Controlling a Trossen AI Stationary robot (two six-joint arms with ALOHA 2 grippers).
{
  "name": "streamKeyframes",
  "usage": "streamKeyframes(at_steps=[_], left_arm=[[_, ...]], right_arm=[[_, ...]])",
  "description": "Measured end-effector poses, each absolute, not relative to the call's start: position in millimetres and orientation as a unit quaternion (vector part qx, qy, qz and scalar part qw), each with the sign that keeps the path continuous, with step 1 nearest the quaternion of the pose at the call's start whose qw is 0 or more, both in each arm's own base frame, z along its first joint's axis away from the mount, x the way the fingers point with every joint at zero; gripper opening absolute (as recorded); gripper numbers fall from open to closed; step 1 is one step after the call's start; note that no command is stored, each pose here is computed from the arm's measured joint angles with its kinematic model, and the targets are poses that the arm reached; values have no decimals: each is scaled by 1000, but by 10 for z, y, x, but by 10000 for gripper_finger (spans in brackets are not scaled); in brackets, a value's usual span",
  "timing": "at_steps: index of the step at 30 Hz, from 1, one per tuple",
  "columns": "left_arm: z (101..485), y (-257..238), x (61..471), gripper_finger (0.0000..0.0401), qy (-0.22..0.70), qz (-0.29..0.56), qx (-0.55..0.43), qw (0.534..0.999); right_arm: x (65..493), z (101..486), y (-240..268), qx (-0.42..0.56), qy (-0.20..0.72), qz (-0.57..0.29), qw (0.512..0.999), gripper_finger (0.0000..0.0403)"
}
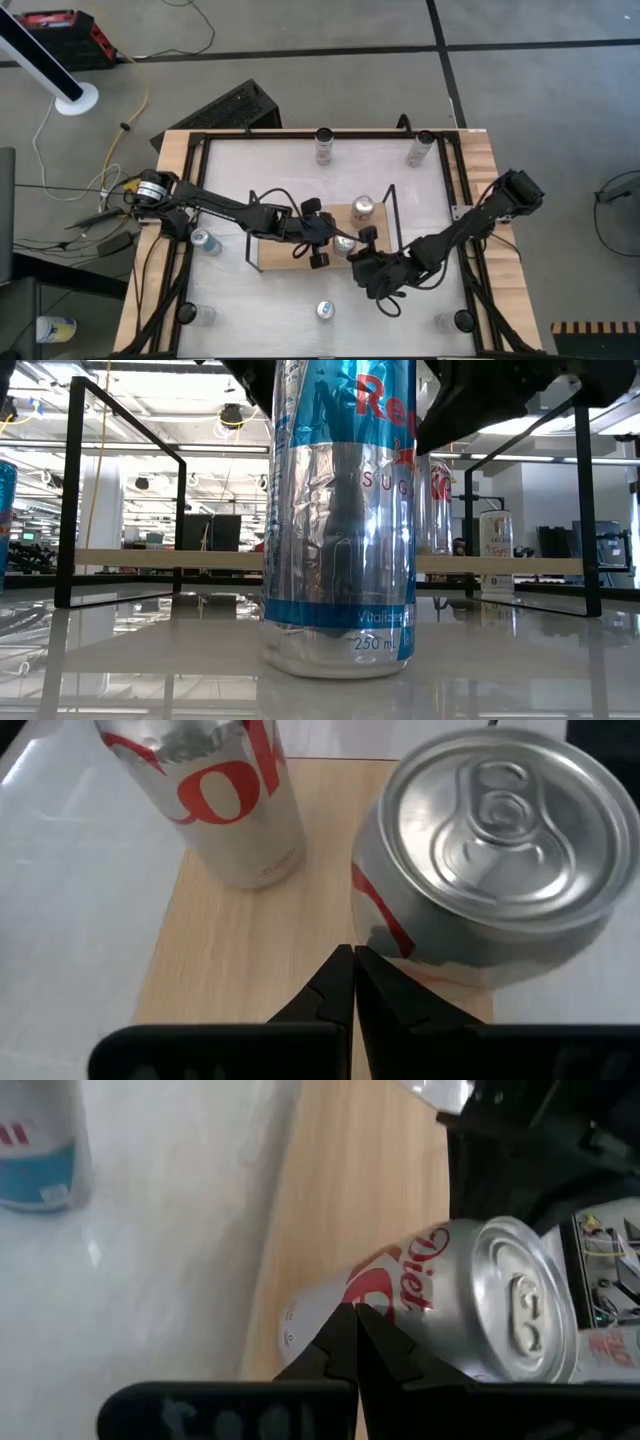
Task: Place canned beverage on shelf
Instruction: Put the red silver soda can on the shelf aligned with the other red silver soda can
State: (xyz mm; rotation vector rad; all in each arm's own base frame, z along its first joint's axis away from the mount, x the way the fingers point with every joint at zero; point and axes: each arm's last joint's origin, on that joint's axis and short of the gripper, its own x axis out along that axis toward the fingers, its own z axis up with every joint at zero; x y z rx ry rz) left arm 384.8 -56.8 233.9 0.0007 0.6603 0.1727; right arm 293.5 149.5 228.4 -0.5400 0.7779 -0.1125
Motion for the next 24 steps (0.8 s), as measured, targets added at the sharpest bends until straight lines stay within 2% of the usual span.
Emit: streamKeyframes(at_steps=[7, 17, 24], left_arm=[[2341, -580, 3853, 0, 325, 58, -13, 944], [2351, -622, 3860, 0, 323, 16, -32, 946], [2353, -593, 3862, 0, 319, 49, -22, 946]], right_arm=[[2892, 2255, 1459, -255, 396, -72, 879, 23], [2618, 2363, 1512, -216, 412, -100, 879, 23], [2472, 2350, 1719, -239, 407, -67, 879, 24]])
